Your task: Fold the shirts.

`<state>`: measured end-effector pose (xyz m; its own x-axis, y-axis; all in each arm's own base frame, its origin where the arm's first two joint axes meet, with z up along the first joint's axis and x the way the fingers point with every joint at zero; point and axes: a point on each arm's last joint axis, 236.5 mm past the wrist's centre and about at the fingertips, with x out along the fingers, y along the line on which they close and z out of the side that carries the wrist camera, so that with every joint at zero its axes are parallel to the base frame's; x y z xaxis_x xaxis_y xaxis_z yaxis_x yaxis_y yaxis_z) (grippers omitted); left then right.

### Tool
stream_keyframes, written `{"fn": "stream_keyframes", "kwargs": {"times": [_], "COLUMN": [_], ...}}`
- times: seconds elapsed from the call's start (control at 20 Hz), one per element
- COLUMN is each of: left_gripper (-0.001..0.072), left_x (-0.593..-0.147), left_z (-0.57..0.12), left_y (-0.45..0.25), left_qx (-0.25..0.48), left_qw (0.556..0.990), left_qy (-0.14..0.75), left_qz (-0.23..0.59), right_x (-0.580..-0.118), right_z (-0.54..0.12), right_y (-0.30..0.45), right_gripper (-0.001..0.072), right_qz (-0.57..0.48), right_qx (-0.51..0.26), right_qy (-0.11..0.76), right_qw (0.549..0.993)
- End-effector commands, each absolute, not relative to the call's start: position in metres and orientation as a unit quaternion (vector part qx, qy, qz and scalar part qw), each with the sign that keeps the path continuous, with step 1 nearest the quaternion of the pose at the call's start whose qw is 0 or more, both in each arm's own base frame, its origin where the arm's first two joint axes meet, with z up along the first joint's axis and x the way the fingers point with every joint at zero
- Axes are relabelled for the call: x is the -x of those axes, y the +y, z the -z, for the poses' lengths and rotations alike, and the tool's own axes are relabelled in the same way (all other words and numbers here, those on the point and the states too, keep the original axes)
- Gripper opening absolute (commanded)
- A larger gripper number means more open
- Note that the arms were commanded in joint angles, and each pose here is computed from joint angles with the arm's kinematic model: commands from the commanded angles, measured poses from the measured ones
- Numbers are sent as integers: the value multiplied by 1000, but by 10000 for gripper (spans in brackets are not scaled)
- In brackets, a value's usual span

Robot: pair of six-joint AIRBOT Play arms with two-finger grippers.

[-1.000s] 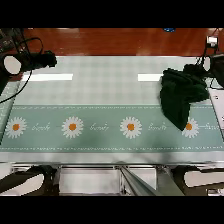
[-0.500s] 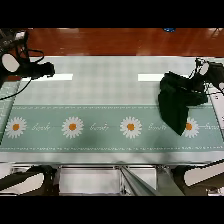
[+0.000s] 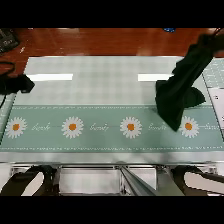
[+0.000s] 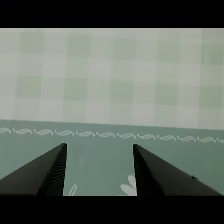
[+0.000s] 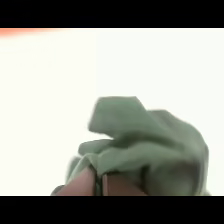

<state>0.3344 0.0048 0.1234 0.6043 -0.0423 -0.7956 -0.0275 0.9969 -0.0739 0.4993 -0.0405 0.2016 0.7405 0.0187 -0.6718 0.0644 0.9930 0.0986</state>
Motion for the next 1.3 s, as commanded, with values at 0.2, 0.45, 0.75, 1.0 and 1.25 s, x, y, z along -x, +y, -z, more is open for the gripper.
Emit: {"fn": "stream_keyframes", "kwargs": {"times": [0.2,0.45,0.75,1.0,1.25], "left_gripper": [508,508,508,508,508], "left_x": [-253,-263,-270,-269,-260], "left_z": [-74,-91,-98,-96,-81], "left_y": [-28,-51,-53,-53,-58], "left_qx": [91,139,147,148,154], "left_qw": [885,894,900,898,884], "left_qy": [455,420,402,407,434], "left_qz": [42,75,78,79,85], "right_x": [-397,-343,-351,-333,-351], "right_z": [-477,-486,-321,-125,-36], "right_y": [57,135,266,387,437], "right_gripper": [20,21,21,21,162], "right_qz": [-99,-215,-357,-423,-411], "right_qx": [12,32,48,48,-43], "right_qy": [46,43,251,435,498], "right_qw": [994,975,898,794,762]}}
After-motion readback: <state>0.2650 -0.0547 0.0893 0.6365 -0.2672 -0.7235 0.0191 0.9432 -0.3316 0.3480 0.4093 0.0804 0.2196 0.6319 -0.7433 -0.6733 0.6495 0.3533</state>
